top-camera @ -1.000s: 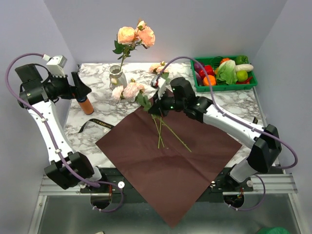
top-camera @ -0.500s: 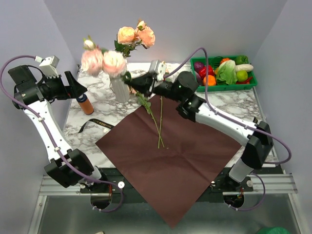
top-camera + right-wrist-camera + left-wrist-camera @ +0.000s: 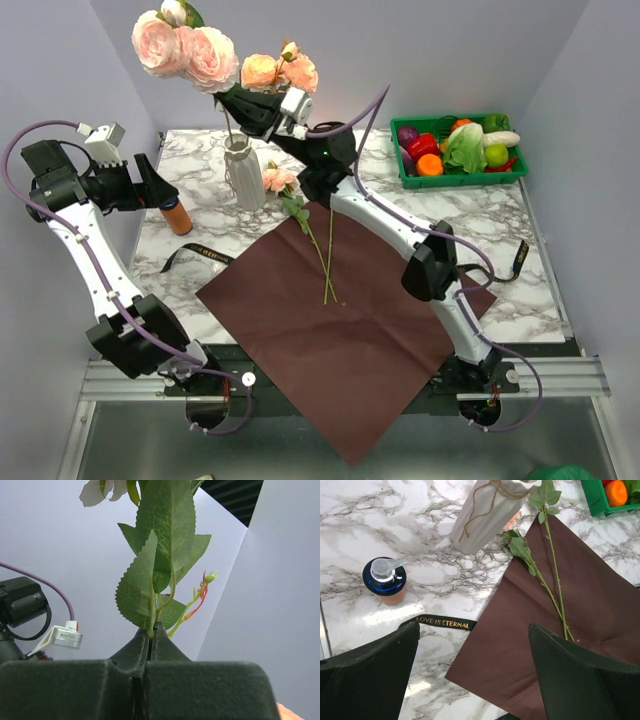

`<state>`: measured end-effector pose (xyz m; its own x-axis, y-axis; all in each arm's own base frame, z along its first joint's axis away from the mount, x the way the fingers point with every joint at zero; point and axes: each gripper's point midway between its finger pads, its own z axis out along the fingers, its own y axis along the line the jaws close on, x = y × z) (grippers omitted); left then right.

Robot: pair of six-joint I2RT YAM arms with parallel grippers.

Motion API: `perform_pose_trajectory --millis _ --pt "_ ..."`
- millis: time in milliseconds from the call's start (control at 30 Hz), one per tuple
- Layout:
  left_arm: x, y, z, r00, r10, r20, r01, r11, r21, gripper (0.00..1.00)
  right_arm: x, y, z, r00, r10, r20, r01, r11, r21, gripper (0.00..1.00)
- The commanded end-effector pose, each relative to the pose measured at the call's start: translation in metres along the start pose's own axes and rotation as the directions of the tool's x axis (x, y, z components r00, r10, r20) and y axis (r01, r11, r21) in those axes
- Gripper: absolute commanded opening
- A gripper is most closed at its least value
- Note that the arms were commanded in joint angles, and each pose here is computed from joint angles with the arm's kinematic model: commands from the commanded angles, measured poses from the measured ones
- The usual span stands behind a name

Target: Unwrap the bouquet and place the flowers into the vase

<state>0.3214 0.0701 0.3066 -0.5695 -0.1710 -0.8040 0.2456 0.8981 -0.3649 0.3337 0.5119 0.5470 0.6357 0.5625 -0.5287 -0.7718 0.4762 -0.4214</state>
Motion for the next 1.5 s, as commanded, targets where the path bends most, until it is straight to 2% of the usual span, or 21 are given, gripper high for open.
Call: perform_pose_trajectory --millis 0,467,733,900,967,1033,1133,1167,1233,1267,1300,1367,1400,1467 --pt "0.0 0.002 0.001 1.0 -0.002 -0.015 0.002 0.999 0.038 0.98 -0.002 -0.009 0.009 0.998 -0.041 0.045 0.039 0.999 0.028 0.01" --pt "-0.005 0.001 0.002 1.0 -0.011 -0.021 0.012 0.998 0.06 0.98 0.099 -0.013 -0.04 0.993 -0.03 -0.11 0.042 0.992 0.115 0.01" --pt "-0.008 0.001 -0.001 1.0 0.003 -0.025 -0.002 0.999 0.05 0.98 0.1 -0.03 -0.04 0.994 -0.036 -0.106 0.051 0.989 0.142 0.01" --pt "-0.009 -0.001 0.0 1.0 -0.001 -0.021 0.002 0.998 0.066 0.98 0.123 -0.036 -0.056 0.982 0.029 -0.189 0.007 0.983 0.185 0.01" --pt "-0.009 -0.001 0.0 1.0 -0.003 -0.021 0.005 0.998 0.067 0.98 0.15 -0.038 -0.067 0.952 0.104 -0.287 -0.036 0.972 0.233 0.01" --pt "-0.01 -0.002 0.0 1.0 -0.001 -0.02 0.002 0.998 0.068 0.98 0.175 -0.027 -0.083 0.895 0.188 -0.404 -0.093 0.966 0.243 0.01" --pt "-0.009 -0.004 -0.001 1.0 0.009 -0.019 -0.007 0.997 0.074 0.98 0.184 -0.013 -0.097 0.823 0.276 -0.496 -0.166 0.953 0.255 0.02" --pt "-0.009 -0.005 -0.002 1.0 0.007 -0.018 -0.006 0.997 0.075 0.98 0.193 -0.007 -0.108 0.79 0.303 -0.534 -0.183 0.946 0.266 0.04" --pt "-0.008 -0.006 -0.002 1.0 0.012 -0.018 -0.011 0.997 0.078 0.98 0.2 -0.001 -0.12 0.723 0.36 -0.589 -0.213 0.928 0.306 0.22" --pt "-0.008 -0.008 -0.002 1.0 0.011 -0.017 -0.009 0.997 0.083 0.98 0.195 0.0 -0.121 0.711 0.365 -0.6 -0.219 0.927 0.304 0.35" --pt "-0.008 -0.008 -0.003 1.0 0.012 -0.015 -0.011 0.996 0.086 0.98 0.194 0.003 -0.124 0.7 0.37 -0.611 -0.228 0.926 0.3 0.57" --pt "-0.006 -0.009 -0.003 1.0 0.013 -0.016 -0.011 0.996 0.088 0.98 0.179 0.004 -0.118 0.698 0.372 -0.612 -0.232 0.926 0.298 0.79" --pt "-0.005 -0.01 -0.003 1.0 0.013 -0.017 -0.012 0.996 0.088 0.98 0.177 0.006 -0.118 0.694 0.374 -0.615 -0.233 0.925 0.299 0.96" --pt "-0.004 -0.011 -0.004 1.0 0.016 -0.018 -0.015 0.996 0.084 0.98 0.17 0.006 -0.114 0.684 0.375 -0.626 -0.232 0.925 0.3 1.0"
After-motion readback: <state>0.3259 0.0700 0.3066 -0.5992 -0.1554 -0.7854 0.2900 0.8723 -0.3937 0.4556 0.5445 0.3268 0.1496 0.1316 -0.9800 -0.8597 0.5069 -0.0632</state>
